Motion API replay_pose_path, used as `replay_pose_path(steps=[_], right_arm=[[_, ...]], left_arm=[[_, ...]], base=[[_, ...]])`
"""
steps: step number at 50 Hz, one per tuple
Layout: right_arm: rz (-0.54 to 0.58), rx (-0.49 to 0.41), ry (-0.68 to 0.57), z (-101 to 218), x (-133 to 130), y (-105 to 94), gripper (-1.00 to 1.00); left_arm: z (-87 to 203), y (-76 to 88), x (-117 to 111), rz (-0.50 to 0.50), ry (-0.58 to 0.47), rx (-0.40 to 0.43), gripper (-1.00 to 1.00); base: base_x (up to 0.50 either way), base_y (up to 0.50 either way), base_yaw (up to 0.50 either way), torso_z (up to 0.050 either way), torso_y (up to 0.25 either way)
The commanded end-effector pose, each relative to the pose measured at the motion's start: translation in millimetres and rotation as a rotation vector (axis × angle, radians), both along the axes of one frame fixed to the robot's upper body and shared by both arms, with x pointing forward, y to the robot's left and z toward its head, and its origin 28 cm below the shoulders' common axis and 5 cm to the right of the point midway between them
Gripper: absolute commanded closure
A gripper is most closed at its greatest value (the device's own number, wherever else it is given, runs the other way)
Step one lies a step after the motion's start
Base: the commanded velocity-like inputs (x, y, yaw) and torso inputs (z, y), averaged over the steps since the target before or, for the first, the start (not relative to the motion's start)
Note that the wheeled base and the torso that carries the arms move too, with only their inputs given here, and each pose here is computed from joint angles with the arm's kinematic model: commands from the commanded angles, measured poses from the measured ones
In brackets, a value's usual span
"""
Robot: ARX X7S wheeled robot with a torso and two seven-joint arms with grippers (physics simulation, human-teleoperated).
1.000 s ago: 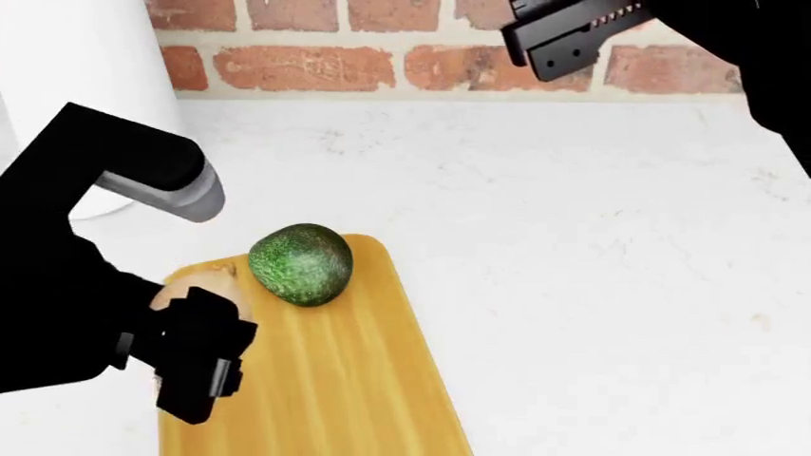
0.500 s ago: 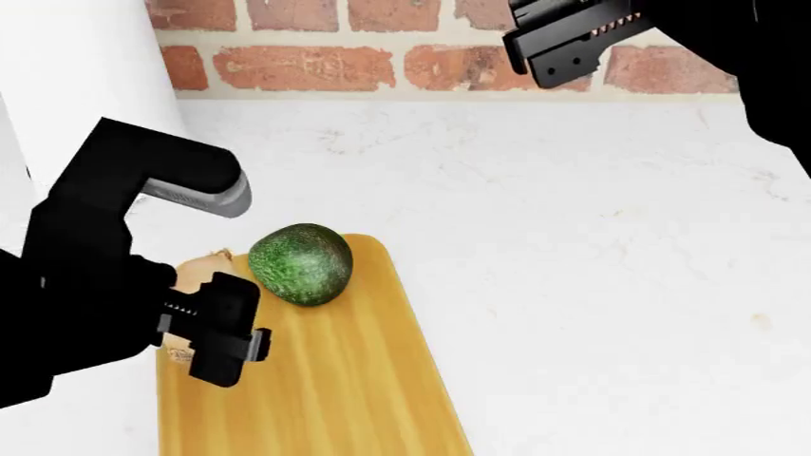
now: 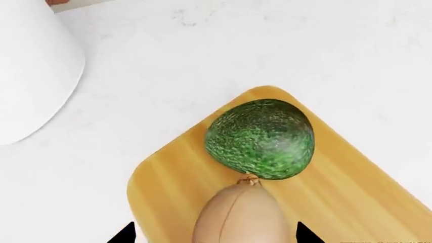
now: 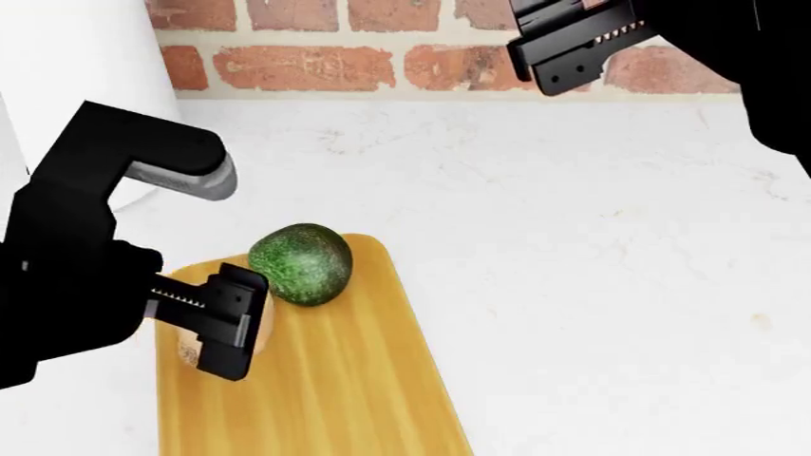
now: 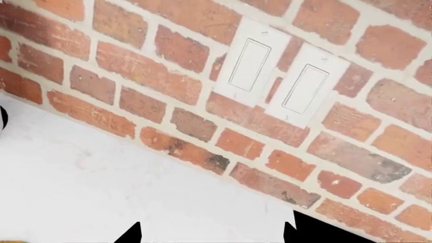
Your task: Place the avocado, onion, tomato and bell pepper on the cutting board.
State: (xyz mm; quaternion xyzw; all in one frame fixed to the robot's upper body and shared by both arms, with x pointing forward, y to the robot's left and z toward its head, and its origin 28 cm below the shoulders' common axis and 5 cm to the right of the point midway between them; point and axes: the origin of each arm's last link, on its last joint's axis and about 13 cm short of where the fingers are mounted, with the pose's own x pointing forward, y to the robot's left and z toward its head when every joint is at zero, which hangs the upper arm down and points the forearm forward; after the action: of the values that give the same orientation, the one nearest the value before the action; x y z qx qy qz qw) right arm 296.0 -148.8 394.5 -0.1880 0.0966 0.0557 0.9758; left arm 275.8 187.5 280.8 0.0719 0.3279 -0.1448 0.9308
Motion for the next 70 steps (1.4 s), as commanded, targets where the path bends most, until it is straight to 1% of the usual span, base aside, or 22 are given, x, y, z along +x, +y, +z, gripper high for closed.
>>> replay_pose_path(steps=[1, 8, 16, 21, 22, 23, 24, 25, 26, 29, 30, 31, 38, 40, 42, 44, 47, 51, 52, 58, 62, 70], right_arm=[[0.048, 0.013, -0.009, 7.8, -3.5, 3.6, -1.0], [0.052, 0.008, -0.015, 13.4, -6.3, 6.6, -1.0], [0.057, 0.02, -0.02, 6.5, -22.9, 5.8, -1.0], [0.07, 0.038, -0.027, -5.2, -37.5, 6.6, -1.0], [0.086, 0.049, -0.03, -8.6, -43.7, 7.6, -1.0], [0.085, 0.051, -0.038, -9.5, -48.7, 7.5, -1.0], [0.09, 0.06, -0.044, -10.5, -52.8, 7.8, -1.0], [0.103, 0.055, -0.049, -10.7, -58.4, 9.0, -1.0], [0.105, 0.062, -0.06, -9.9, -61.7, 9.2, -1.0], [0.128, 0.073, -0.09, -11.2, -78.0, 11.8, -1.0], [0.13, 0.074, -0.088, -12.8, -79.7, 12.1, -1.0], [0.131, 0.076, -0.089, -18.1, -82.9, 12.8, -1.0], [0.143, 0.069, -0.13, -28.3, -115.9, 16.8, -1.0], [0.138, 0.063, -0.138, -31.6, -122.4, 18.4, -1.0], [0.144, 0.091, -0.164, -30.3, -129.0, 18.9, -1.0], [0.137, 0.126, -0.199, -29.7, -137.8, 18.5, -1.0], [0.126, 0.125, -0.199, -35.8, -142.4, 18.7, -1.0], [0.096, 0.147, -0.212, -40.0, -148.7, 14.9, -1.0], [0.089, 0.149, -0.209, -41.8, -148.6, 14.2, -1.0], [0.066, 0.187, -0.235, -46.6, -154.2, 13.2, -1.0], [0.056, 0.191, -0.244, -49.3, -160.0, 13.3, -1.0], [0.041, 0.184, -0.273, -48.5, -168.7, 14.7, -1.0]], left_arm=[[27.8, 13.1, -6.1, -0.012, -0.063, -0.024, -1.0], [38.9, 36.1, -23.1, 0.005, -0.091, -0.015, -1.0], [48.8, 52.2, -39.7, -0.004, -0.164, -0.064, -1.0], [49.3, 56.6, -48.9, -0.028, -0.269, -0.05, -1.0], [49.5, 58.4, -49.3, -0.026, -0.268, -0.073, -1.0], [50.2, 59.9, -49.5, -0.014, -0.319, -0.064, -1.0], [50.7, 60.8, -51.3, -0.025, -0.292, -0.096, -1.0], [52.4, 61.5, -52.1, -0.015, -0.347, -0.081, -1.0], [53.3, 61.8, -53.4, -0.024, -0.327, -0.106, -1.0], [55.7, 63.5, -59.2, -0.024, -0.433, -0.094, -1.0], [55.9, 63.6, -60.5, -0.029, -0.426, -0.112, -1.0], [55.8, 65.0, -63.3, -0.03, -0.463, -0.105, -1.0], [60.5, 80.4, -73.3, 0.031, -0.574, -0.23, -1.0], [61.2, 81.9, -74.7, 0.039, -0.591, -0.236, -1.0], [61.1, 83.7, -77.6, 0.035, -0.601, -0.247, -1.0], [61.3, 86.7, -80.6, 0.051, -0.621, -0.278, -1.0], [61.0, 90.6, -83.2, 0.08, -0.633, -0.332, -1.0], [61.5, 92.7, -89.3, 0.1, -0.685, -0.313, -1.0], [62.7, 93.3, -89.6, 0.087, -0.671, -0.332, -1.0], [62.5, 95.5, -87.0, 0.081, -0.675, -0.322, -1.0], [59.8, 96.7, -84.4, 0.088, -0.68, -0.314, -1.0], [62.4, 101.6, -92.1, 0.072, -0.696, -0.324, -1.0]], base=[[0.0, 0.0, 0.0, 0.0, 0.0], [0.0, 0.0, 0.0, 0.0, 0.0], [0.0, 0.0, 0.0, 0.0, 0.0], [0.0, 0.0, 0.0, 0.0, 0.0], [0.0, 0.0, 0.0, 0.0, 0.0], [0.0, 0.0, 0.0, 0.0, 0.0], [0.0, 0.0, 0.0, 0.0, 0.0], [0.0, 0.0, 0.0, 0.0, 0.0], [0.0, 0.0, 0.0, 0.0, 0.0], [0.0, 0.0, 0.0, 0.0, 0.0], [0.0, 0.0, 0.0, 0.0, 0.0], [0.0, 0.0, 0.0, 0.0, 0.0], [0.0, 0.0, 0.0, 0.0, 0.0], [0.0, 0.0, 0.0, 0.0, 0.0], [0.0, 0.0, 0.0, 0.0, 0.0], [0.0, 0.0, 0.0, 0.0, 0.0], [0.0, 0.0, 0.0, 0.0, 0.0], [0.0, 0.0, 0.0, 0.0, 0.0], [0.0, 0.0, 0.0, 0.0, 0.0], [0.0, 0.0, 0.0, 0.0, 0.0], [0.0, 0.0, 0.0, 0.0, 0.0], [0.0, 0.0, 0.0, 0.0, 0.0]])
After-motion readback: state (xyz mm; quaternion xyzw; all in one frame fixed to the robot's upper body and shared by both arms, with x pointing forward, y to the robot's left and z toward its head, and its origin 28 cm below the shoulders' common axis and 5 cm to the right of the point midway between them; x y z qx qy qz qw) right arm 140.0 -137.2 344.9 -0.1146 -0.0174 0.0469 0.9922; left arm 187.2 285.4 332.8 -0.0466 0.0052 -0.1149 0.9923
